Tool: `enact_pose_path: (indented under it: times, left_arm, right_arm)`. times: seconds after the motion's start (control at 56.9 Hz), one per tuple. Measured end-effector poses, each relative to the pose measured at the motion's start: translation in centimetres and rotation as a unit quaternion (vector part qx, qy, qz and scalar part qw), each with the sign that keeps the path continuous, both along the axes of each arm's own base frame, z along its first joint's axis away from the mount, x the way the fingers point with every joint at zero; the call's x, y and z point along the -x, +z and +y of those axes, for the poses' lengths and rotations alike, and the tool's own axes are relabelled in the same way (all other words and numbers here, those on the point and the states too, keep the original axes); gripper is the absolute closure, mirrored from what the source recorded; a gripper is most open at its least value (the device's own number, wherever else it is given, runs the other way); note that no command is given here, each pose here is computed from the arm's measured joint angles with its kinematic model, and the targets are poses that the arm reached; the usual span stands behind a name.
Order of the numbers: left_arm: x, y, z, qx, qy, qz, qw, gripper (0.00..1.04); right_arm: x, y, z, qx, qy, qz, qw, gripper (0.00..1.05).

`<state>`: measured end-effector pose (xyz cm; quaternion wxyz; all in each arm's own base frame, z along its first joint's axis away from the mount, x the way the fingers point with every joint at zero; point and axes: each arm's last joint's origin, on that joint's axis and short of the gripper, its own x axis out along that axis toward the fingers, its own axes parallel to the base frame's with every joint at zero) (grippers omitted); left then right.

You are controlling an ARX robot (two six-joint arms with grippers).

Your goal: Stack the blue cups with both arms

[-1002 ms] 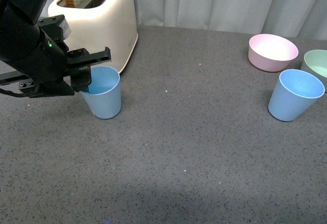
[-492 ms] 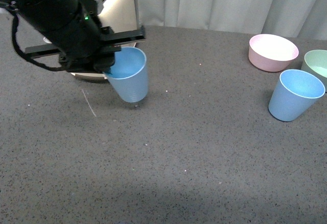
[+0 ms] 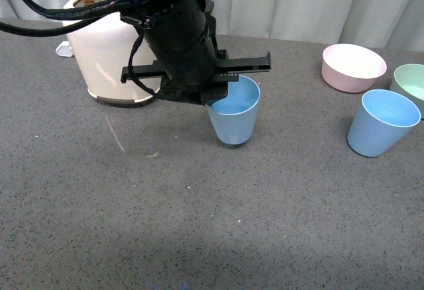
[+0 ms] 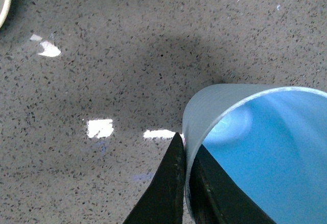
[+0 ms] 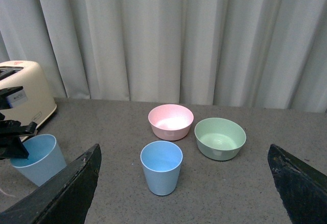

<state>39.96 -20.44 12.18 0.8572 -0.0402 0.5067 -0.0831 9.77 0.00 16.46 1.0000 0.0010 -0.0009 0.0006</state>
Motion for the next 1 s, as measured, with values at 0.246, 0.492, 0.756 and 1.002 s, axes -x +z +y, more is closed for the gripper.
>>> enact_pose_path:
  times: [0.246, 0.492, 0.756, 1.002]
  left_arm:
    - [-0.5, -0.3, -1.5, -0.007, -0.008, 0.004, 1.000, 1.01]
    - [-0.4, -0.8, -1.9, -0.013, -0.013, 0.021, 1.000, 0.90]
    - [-0.4, 0.1, -2.1, -0.002, -0.016, 0.011, 1.000, 0.52]
    - [0.1, 2.9, -1.8, 0.021, -0.008, -0.020, 1.000, 0.13]
  right_arm:
    - [0.0, 0.0, 0.0, 0.000, 0.000, 0.000, 1.000, 0.10]
    - [0.0, 0.0, 0.0, 0.000, 0.000, 0.000, 1.000, 0.10]
    - [0.0, 0.0, 0.0, 0.000, 0.000, 0.000, 1.000, 0.10]
    - [0.0, 0.0, 0.0, 0.000, 0.000, 0.000, 1.000, 0.10]
